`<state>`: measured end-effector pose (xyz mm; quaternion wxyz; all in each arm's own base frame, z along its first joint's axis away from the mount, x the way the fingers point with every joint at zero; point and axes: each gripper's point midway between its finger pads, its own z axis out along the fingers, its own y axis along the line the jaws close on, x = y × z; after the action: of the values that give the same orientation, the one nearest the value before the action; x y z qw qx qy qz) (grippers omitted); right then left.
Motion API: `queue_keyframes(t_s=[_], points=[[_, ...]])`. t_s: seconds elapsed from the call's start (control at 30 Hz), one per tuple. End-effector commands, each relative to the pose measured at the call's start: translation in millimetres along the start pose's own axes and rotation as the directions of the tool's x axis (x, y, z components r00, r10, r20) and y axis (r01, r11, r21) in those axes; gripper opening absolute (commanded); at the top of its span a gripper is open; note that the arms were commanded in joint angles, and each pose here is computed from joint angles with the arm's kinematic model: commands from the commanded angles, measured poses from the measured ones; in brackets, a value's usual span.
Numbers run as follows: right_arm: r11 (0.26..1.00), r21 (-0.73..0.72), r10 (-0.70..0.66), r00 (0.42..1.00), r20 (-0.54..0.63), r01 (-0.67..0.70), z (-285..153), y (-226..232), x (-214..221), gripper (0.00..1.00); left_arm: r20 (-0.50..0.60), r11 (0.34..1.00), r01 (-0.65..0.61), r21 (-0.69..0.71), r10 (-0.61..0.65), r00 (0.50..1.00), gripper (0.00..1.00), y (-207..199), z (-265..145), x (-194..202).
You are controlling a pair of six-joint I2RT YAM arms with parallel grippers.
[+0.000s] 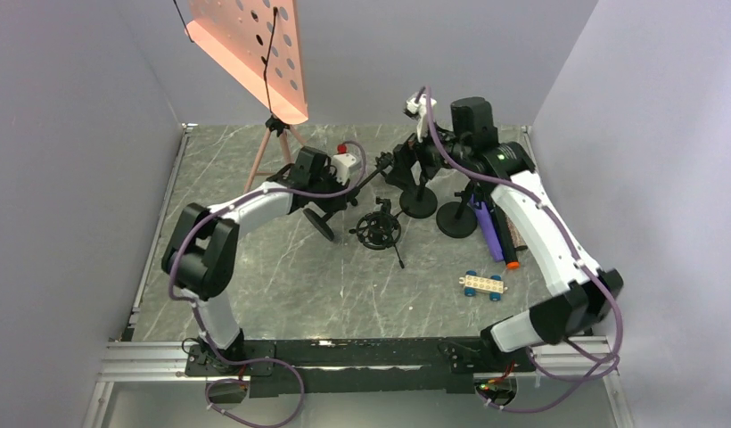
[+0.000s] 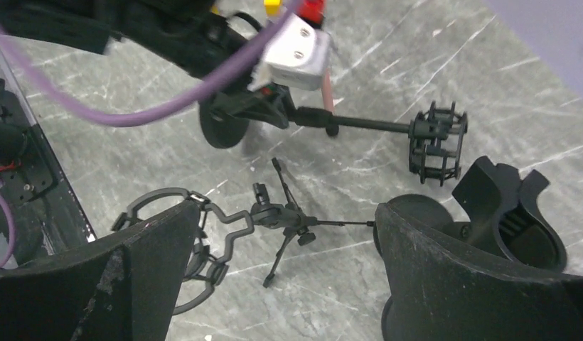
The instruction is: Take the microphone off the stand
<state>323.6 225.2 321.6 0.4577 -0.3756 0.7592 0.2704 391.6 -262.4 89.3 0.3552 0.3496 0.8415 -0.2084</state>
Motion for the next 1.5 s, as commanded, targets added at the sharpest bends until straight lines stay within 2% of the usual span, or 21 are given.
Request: queue_keyframes(t_s=[0.0, 0.1, 0.27, 0.6, 0.83, 1.0, 1.07, 1.2, 1.3, 1.37, 1.47], points=[[1.000, -0.029, 0.011, 0.999, -0.041, -0.012, 9, -9, -8, 1.00, 0.279, 0.998, -0.059, -0.032, 0.065, 0.958, 0.00, -10, -50, -79], [0.998, -0.053, 0.035, 0.997, -0.071, -0.039, 17, -16, -11, 0.98, 0.310, 0.999, -0.051, -0.015, 0.053, 0.949, 0.00, -18, -63, -82], [0.986, -0.050, 0.150, 0.982, -0.114, -0.157, 28, -42, -9, 0.94, 0.347, 0.998, -0.062, -0.017, 0.064, 0.936, 0.00, -26, -86, -81], [0.980, -0.101, 0.160, 0.982, -0.103, -0.171, 59, -64, -26, 0.92, 0.453, 0.980, -0.189, -0.056, 0.193, 0.870, 0.00, -46, -133, -71], [0.925, -0.175, 0.302, 0.931, -0.207, -0.338, 85, -50, -8, 0.91, 0.500, 0.963, -0.239, -0.126, 0.270, 0.823, 0.00, -48, -156, -64], [0.918, -0.222, 0.267, 0.927, -0.265, -0.328, 91, -26, 0, 0.90, 0.523, 0.957, -0.249, -0.147, 0.289, 0.801, 0.00, -49, -158, -62], [0.909, -0.244, 0.262, 0.919, -0.294, -0.337, 94, -15, 6, 0.85, 0.541, 0.952, -0.262, -0.161, 0.307, 0.783, 0.00, -48, -159, -64], [0.878, -0.318, 0.256, 0.912, -0.322, -0.358, 90, 9, 9, 0.75, 0.544, 0.956, -0.230, -0.182, 0.293, 0.787, 0.00, -43, -160, -70], [0.848, -0.373, 0.252, 0.906, -0.341, -0.377, 88, 18, 14, 0.53, 0.527, 0.962, -0.191, -0.194, 0.267, 0.807, 0.00, -35, -154, -66], [0.858, -0.400, 0.200, 0.927, -0.316, -0.321, 90, 21, 12, 0.36, 0.502, 0.962, -0.199, -0.186, 0.267, 0.823, 0.01, -34, -146, -57], [0.898, -0.423, 0.012, 0.970, -0.242, -0.116, 97, 27, 5, 0.30, 0.459, 0.963, -0.201, -0.177, 0.262, 0.849, 0.27, -33, -140, -41]])
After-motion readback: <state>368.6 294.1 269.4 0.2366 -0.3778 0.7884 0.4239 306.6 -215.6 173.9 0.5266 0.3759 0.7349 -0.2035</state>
